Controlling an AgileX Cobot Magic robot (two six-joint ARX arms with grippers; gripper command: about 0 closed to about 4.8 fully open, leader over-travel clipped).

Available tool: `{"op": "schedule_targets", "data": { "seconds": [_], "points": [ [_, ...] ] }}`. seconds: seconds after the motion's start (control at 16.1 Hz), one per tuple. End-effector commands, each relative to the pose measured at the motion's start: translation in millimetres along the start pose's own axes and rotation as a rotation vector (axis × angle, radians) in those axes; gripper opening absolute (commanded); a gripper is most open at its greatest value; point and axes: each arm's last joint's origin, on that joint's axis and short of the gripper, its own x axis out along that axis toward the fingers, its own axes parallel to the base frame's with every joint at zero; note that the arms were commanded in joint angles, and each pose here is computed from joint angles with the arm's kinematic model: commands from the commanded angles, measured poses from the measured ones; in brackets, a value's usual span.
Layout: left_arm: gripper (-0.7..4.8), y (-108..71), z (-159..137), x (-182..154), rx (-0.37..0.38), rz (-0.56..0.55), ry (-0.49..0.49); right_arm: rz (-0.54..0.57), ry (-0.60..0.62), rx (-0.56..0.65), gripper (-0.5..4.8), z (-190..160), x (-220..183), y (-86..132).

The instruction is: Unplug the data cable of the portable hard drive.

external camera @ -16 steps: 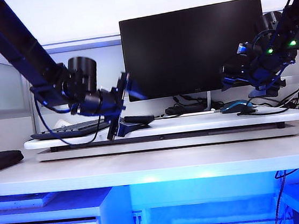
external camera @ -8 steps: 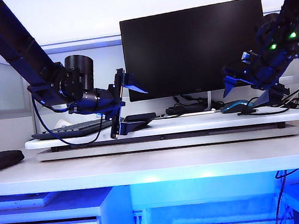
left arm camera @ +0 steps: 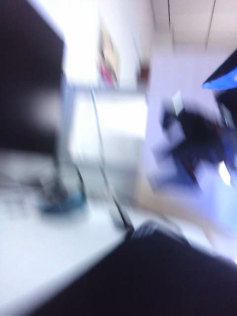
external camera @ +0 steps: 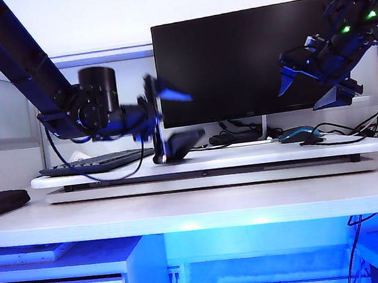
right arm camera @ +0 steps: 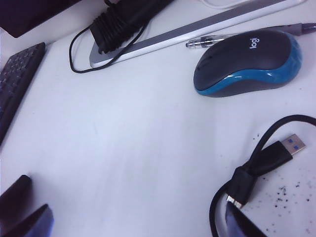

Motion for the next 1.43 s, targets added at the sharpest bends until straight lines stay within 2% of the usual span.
{"op": "schedule_targets", "data": {
  "seconds": [0.06, 0.25, 0.31, 0.37, 0.5, 0.56, 0.62, 0.74, 0.87, 0.93, 1.05, 1.24, 1.43],
  "points": [
    [4.79, -22.6, -0.5, -1.6, 0.004, -0.172, -0.058, 0.037, -0.012, 0.001, 4.79, 9.1, -6.6, 7.2],
    [4.79, -21.4, -0.3, -1.5, -0.008, -0.164, -0.059, 0.049, -0.020, -0.002, 4.79, 15.0, -8.4, 10.9],
    [4.79, -30.1, -5.3, -3.3, 0.264, -0.227, 0.020, 0.119, -0.007, -0.027, 4.79, 19.7, -12.7, 16.8],
    [4.79, -34.4, -6.9, -4.0, 0.370, -0.246, 0.032, 0.126, -0.024, -0.057, 4.79, 23.2, -16.5, 19.8],
    [4.56, -43.2, -7.1, -6.4, 0.526, -0.262, 0.019, 0.135, -0.080, -0.147, 4.79, 33.2, -26.9, 27.3],
    [4.55, -49.7, -8.4, -7.4, 0.644, -0.273, 0.016, 0.124, -0.109, -0.213, 4.79, 38.2, -33.6, 31.8],
    [4.22, -56.3, -8.0, -9.9, 0.746, -0.276, 0.018, 0.105, -0.144, -0.273, 4.79, 44.6, -42.7, 37.3],
    [3.71, -66.2, -8.9, -11.6, 0.870, -0.263, 0.010, 0.090, -0.186, -0.304, 4.79, 52.1, -53.3, 43.7],
    [3.71, -82.2, -11.9, -14.0, 1.024, -0.238, -0.006, 0.085, -0.231, -0.314, 4.79, 61.2, -66.2, 48.2],
    [3.71, -110.3, -18.5, -21.0, 1.233, -0.061, -0.041, 0.066, -0.299, -0.331, 4.79, 73.7, -89.6, 61.3],
    [3.71, -129.6, -24.8, -30.4, 1.359, 0.111, -0.090, 0.036, -0.332, -0.351, 4.79, 79.3, -102.9, 67.7],
    [3.71, -150.7, -33.4, -44.9, 1.453, 0.330, -0.147, 0.016, -0.337, -0.348, 4.79, 83.2, -119.8, 75.1],
    [3.71, -173.1, -42.7, -59.8, 1.503, 0.496, -0.223, 0.017, -0.347, -0.351, 4.79, 87.1, -137.5, 83.5]
  ]
}}
